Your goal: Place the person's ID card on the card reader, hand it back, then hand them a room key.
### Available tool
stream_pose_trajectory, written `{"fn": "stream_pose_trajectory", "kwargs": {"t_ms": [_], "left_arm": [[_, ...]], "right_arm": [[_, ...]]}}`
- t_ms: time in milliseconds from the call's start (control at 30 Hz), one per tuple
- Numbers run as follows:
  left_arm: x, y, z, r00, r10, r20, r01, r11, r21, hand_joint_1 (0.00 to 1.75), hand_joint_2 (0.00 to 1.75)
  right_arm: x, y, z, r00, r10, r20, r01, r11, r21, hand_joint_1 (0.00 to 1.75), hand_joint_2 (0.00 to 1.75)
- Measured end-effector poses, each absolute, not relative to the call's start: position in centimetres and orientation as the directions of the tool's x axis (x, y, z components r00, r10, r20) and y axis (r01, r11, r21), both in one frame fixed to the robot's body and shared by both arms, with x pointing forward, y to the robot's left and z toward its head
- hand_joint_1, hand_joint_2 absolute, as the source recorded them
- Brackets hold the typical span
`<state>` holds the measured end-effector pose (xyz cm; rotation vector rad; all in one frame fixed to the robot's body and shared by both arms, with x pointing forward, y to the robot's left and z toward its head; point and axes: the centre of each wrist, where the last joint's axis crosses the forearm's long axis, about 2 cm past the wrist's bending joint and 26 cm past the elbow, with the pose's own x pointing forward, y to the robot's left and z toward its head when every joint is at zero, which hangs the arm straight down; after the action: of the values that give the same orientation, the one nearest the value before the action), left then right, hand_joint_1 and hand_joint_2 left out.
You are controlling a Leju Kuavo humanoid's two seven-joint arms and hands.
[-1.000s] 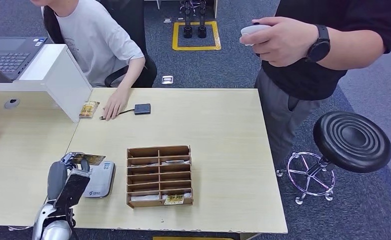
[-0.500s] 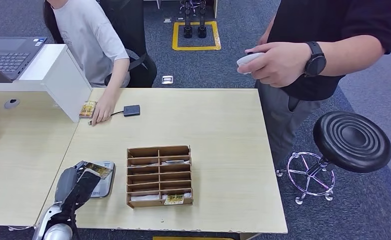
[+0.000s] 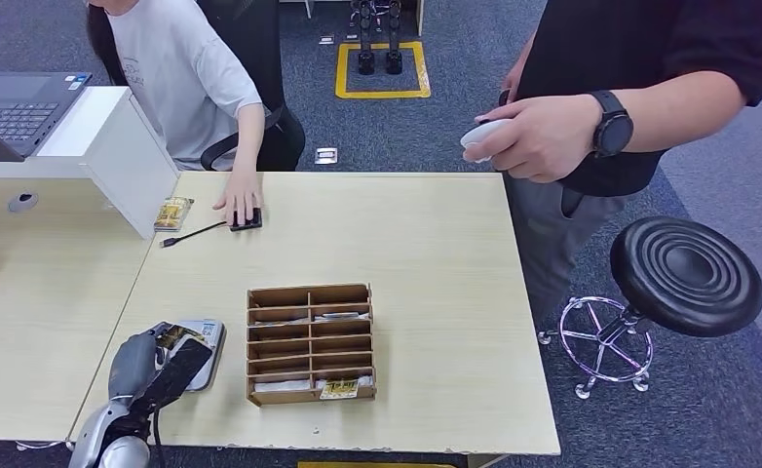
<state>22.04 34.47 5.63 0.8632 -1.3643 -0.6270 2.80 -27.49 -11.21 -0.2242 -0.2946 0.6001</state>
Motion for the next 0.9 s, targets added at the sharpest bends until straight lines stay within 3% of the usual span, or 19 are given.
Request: {"fn": "stream_pose_trajectory", "kwargs": {"t_ms": [667, 900], "left_arm": [[22.18, 35.05, 4.85, 0.175, -0.87, 0.461, -0.09, 0.452, 0.887, 1.75, 1.75], [22.19, 35.06, 4.77, 0.163, -0.86, 0.484, -0.103, 0.473, 0.875, 1.75, 1.75]], "right_arm": [[2.78, -27.48, -11.21, 0.784, 0.583, 0.213, -0.518, 0.804, -0.292, 0.0, 1.75], [2.77, -27.48, -11.21, 0.784, 0.583, 0.213, -0.517, 0.804, -0.293, 0.0, 1.75]]}}
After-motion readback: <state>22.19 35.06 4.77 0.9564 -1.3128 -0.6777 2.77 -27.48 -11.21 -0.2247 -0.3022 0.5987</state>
